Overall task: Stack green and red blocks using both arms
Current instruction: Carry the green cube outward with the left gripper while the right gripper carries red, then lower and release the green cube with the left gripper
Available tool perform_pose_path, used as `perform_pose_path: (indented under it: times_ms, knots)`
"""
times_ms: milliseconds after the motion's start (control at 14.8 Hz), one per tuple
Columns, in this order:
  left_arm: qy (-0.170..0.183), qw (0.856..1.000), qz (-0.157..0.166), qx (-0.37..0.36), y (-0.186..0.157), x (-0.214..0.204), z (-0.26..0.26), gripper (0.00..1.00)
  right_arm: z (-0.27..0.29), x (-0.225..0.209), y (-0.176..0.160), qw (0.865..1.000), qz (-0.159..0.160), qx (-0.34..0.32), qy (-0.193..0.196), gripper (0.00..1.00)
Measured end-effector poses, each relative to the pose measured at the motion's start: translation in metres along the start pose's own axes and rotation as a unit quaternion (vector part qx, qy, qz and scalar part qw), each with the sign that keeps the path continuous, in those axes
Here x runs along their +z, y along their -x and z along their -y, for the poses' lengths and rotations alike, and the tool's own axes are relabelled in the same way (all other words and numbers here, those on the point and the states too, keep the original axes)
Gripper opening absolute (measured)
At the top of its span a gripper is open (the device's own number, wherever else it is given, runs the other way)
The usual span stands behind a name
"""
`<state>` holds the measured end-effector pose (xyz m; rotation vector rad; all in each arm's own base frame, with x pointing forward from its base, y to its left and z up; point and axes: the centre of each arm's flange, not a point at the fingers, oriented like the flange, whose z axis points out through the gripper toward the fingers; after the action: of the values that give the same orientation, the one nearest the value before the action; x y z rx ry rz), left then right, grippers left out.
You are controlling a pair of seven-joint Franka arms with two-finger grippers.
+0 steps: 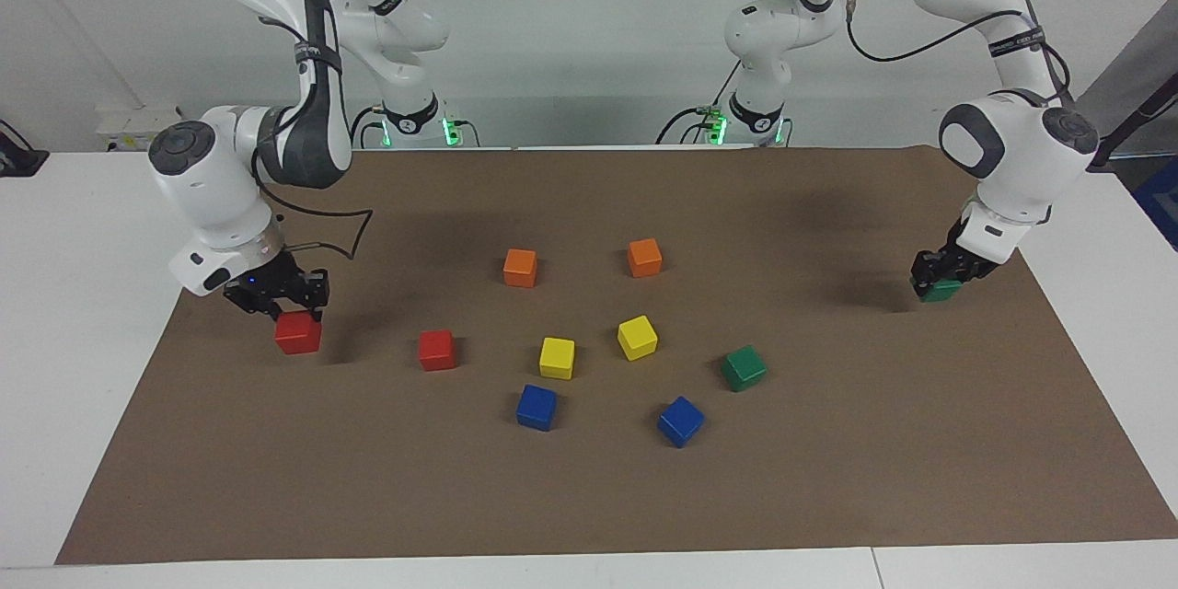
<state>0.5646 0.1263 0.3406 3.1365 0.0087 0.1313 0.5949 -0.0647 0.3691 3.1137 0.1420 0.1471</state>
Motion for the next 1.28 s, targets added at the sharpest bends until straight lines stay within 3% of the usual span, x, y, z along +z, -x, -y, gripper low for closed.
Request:
perform_pose_path:
  times_ms: [473, 1013, 1283]
  knots:
    - [0.001, 1.000, -0.004, 0.002, -0.005, 0.036, -0.001, 0.55, -0.001, 0.034, 0.008, 1.000, 0.002, 0.003, 0.000, 0.55]
    - [0.001, 0.998, -0.005, 0.057, -0.006, 0.035, -0.002, 0.56, -0.002, 0.045, 0.014, 1.000, 0.003, 0.004, 0.000, 0.55]
    - [0.006, 0.997, 0.003, 0.076, -0.033, -0.004, -0.009, 0.96, -0.002, 0.056, 0.020, 1.000, -0.001, 0.005, 0.001, 0.55]
